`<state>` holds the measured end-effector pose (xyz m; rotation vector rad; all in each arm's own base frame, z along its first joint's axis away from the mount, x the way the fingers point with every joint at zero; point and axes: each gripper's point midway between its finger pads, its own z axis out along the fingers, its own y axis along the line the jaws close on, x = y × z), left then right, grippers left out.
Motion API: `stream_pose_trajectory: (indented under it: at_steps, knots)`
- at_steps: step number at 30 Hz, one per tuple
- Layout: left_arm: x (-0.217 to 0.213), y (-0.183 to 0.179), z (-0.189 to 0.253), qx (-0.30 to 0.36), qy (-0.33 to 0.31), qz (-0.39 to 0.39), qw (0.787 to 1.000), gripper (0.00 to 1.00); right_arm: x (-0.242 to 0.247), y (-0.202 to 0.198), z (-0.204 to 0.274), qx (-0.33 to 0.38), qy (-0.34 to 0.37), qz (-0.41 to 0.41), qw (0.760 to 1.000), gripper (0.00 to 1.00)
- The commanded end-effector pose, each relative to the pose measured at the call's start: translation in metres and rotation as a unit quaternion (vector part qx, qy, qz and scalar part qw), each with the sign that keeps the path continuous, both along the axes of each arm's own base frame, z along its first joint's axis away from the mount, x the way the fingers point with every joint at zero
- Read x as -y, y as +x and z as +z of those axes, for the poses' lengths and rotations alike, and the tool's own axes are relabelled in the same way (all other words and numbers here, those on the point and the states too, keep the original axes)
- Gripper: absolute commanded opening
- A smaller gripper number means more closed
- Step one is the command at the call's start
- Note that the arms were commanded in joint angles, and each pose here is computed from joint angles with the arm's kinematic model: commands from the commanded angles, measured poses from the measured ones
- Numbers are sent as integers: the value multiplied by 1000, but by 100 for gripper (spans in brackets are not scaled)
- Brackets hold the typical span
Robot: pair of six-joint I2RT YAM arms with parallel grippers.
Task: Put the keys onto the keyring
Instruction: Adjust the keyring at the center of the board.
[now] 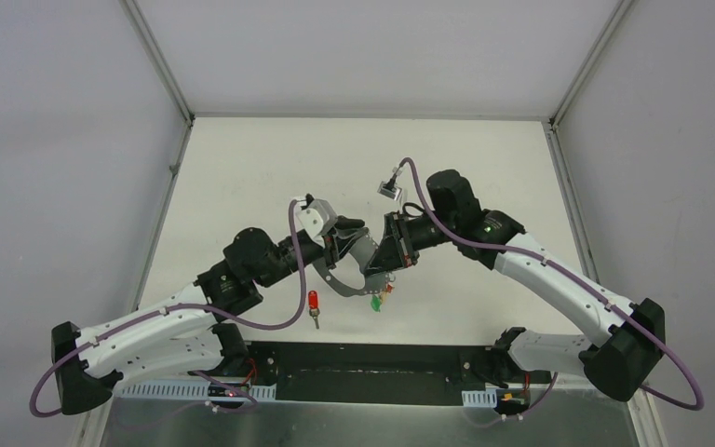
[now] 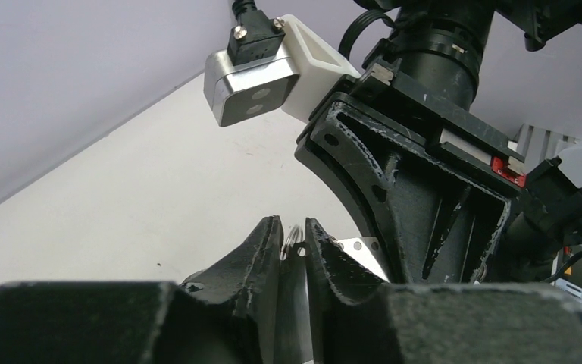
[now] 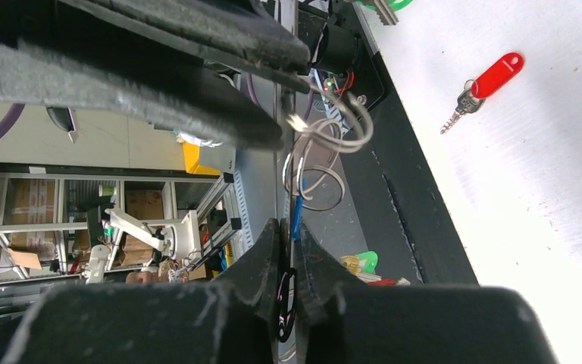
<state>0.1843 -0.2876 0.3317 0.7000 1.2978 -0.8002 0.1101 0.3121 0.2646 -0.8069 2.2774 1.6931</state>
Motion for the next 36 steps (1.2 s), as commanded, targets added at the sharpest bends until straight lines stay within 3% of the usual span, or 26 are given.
stream_pose_trajectory:
  at_steps: [1, 7, 16, 23, 32, 36]
  knots:
    - [-2, -9, -37, -51, 51, -11, 997, 24, -1, 8, 56, 99, 87, 4, 991, 0]
    - [-14, 1, -18, -94, 17, 39, 995, 55, 0, 7, 50, 97, 80, 9, 992, 0]
    - [-33, 14, 7, -170, -24, 115, 978, 69, 1, 8, 41, 94, 70, 10, 993, 0]
    - [-45, 19, 13, -238, -33, 166, 956, 75, 2, 8, 33, 93, 62, 7, 994, 0]
    - [-34, -3, 2, -361, -62, 139, 920, 74, 3, 17, 23, 96, 43, -22, 994, 0]
    - [-34, -12, -5, -384, -61, 126, 913, 73, 3, 21, 12, 92, 28, -30, 995, 0]
